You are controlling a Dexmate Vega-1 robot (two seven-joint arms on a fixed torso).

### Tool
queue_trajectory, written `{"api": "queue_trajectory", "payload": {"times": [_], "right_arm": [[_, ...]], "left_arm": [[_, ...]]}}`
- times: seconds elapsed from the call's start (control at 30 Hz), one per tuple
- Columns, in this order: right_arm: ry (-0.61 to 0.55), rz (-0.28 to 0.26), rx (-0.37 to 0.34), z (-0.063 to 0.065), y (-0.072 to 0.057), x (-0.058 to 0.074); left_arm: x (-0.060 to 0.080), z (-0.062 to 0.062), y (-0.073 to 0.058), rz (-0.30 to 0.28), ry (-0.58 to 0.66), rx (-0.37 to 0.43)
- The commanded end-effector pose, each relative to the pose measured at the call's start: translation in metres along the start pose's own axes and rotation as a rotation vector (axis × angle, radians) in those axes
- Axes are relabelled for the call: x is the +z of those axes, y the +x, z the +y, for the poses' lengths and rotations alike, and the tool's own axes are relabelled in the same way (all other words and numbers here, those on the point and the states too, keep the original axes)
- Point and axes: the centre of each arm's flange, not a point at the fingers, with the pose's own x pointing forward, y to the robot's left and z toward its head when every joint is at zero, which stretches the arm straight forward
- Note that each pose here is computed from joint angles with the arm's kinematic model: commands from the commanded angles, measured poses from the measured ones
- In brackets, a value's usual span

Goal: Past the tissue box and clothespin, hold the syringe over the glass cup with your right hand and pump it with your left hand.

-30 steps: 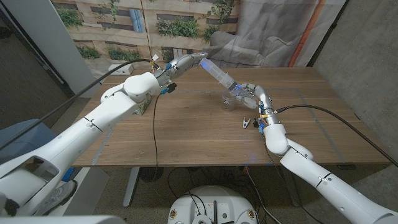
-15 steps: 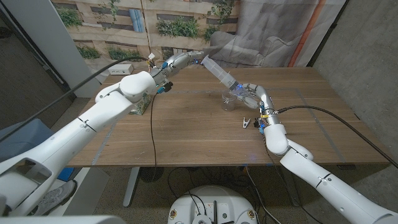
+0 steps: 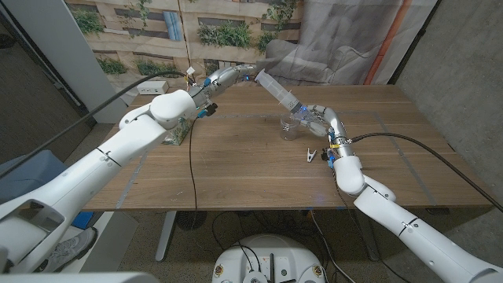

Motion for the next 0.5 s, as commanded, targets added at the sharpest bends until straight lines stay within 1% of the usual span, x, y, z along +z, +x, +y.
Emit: {"api": "queue_trajectory", "payload": {"times": [0.03,0.27,0.5], "right_arm": [[-0.002,-0.008,-0.002,0.0011,0.0035,0.0005],[-0.005,-0.011,-0.006,0.0019,0.0043,0.0004],[-0.008,-0.018,-0.007,0.0035,0.0059,0.001]], "left_arm": [[-0.0025,-0.0024,0.0103,-0.012,-0.006,-0.031],[-0.0028,-0.0035,0.0158,-0.02,-0.008,-0.044],[-0.0023,-0.0027,0.0169,-0.021,-0.005,-0.056]]}}
